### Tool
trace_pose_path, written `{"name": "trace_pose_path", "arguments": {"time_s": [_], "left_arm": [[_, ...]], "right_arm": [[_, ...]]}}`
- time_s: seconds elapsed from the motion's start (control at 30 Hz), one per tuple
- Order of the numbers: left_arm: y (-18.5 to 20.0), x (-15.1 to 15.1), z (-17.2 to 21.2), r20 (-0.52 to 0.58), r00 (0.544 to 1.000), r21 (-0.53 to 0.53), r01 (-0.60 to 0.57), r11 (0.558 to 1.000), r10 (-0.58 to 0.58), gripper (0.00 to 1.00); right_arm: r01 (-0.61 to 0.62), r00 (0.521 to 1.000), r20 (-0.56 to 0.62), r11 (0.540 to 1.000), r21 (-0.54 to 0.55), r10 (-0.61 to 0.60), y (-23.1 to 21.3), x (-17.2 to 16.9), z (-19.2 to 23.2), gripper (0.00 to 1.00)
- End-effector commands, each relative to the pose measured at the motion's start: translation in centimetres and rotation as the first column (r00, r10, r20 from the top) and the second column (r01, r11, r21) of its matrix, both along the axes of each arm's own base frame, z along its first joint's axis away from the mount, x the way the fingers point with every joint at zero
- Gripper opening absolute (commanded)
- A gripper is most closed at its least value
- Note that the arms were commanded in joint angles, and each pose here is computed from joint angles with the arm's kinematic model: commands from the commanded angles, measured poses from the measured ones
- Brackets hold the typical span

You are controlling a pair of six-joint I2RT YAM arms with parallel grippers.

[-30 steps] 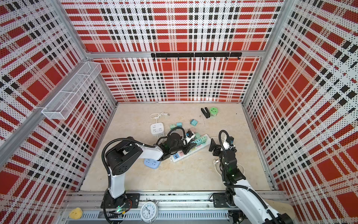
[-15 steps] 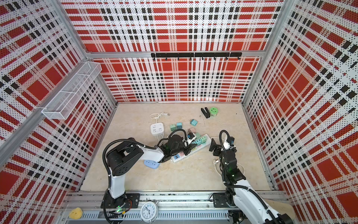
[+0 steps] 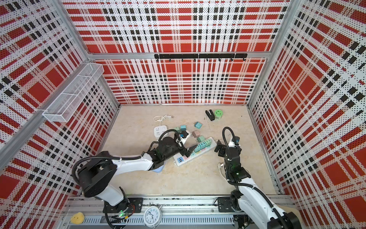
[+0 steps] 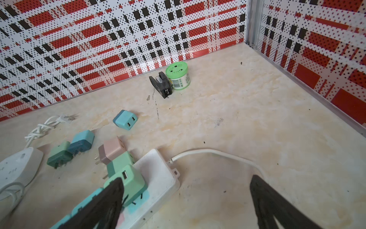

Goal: Insert the plug
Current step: 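Open left gripper and lift it away while right gripper reaches toward loose adapters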

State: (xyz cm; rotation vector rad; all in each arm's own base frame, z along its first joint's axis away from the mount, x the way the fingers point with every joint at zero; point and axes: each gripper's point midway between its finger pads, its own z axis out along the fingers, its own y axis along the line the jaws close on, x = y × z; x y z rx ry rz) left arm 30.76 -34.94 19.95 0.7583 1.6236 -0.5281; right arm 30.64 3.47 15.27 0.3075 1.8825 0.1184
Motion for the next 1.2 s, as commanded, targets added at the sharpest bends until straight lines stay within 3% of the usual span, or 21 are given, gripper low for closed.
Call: {"name": "trace_pose_path", "arguments": {"time_s": [0.0, 0.13, 0.23, 0.33, 0.63, 0.8, 1.03, 1.17], "left_arm": [[4.4, 1.0, 1.0, 0.049, 0.979, -0.007, -0.197, 0.980, 0.197, 0.99], [9.1, 2.5, 0.6, 0.088, 0.901, -0.018, -0.425, 0.905, 0.425, 0.99], [11.3, 3.7, -0.6, 0.070, 0.848, -0.015, -0.525, 0.851, 0.525, 0.99], [12.8, 4.3, -0.9, 0.044, 0.805, -0.029, -0.591, 0.806, 0.592, 0.99], [14.1, 4.5, -1.4, -0.008, 0.784, -0.056, -0.620, 0.782, 0.621, 0.99], [14.7, 4.5, -1.1, 0.011, 0.773, -0.044, -0.633, 0.773, 0.634, 0.99], [13.5, 5.0, -1.9, -0.023, 0.797, -0.039, -0.604, 0.796, 0.604, 0.99], [13.9, 4.8, -1.6, -0.012, 0.790, -0.039, -0.613, 0.789, 0.613, 0.99]], "right_arm": [[-0.070, 0.997, -0.030, 0.997, 0.044, 0.072, 1.8, 1.1, 2.1, 0.97], [-0.151, 0.982, -0.103, 0.987, 0.060, 0.157, 3.9, 2.7, 3.5, 0.95], [-0.234, 0.953, -0.179, 0.969, 0.081, 0.245, 6.2, 3.9, 3.5, 0.93], [-0.256, 0.927, -0.278, 0.966, 0.026, 0.253, 8.0, 5.3, 3.3, 0.85], [-0.313, 0.818, -0.523, 0.948, -0.052, 0.241, 12.8, 11.2, -0.2, 0.79], [-0.323, 0.803, -0.530, 0.946, -0.005, 0.272, 14.5, 13.1, -2.3, 0.80], [-0.381, 0.715, -0.615, 0.923, 0.056, 0.332, 16.9, 13.7, -6.6, 0.80], [-0.395, 0.693, -0.635, 0.916, 0.062, 0.342, 17.2, 13.7, -8.4, 0.82]]}}
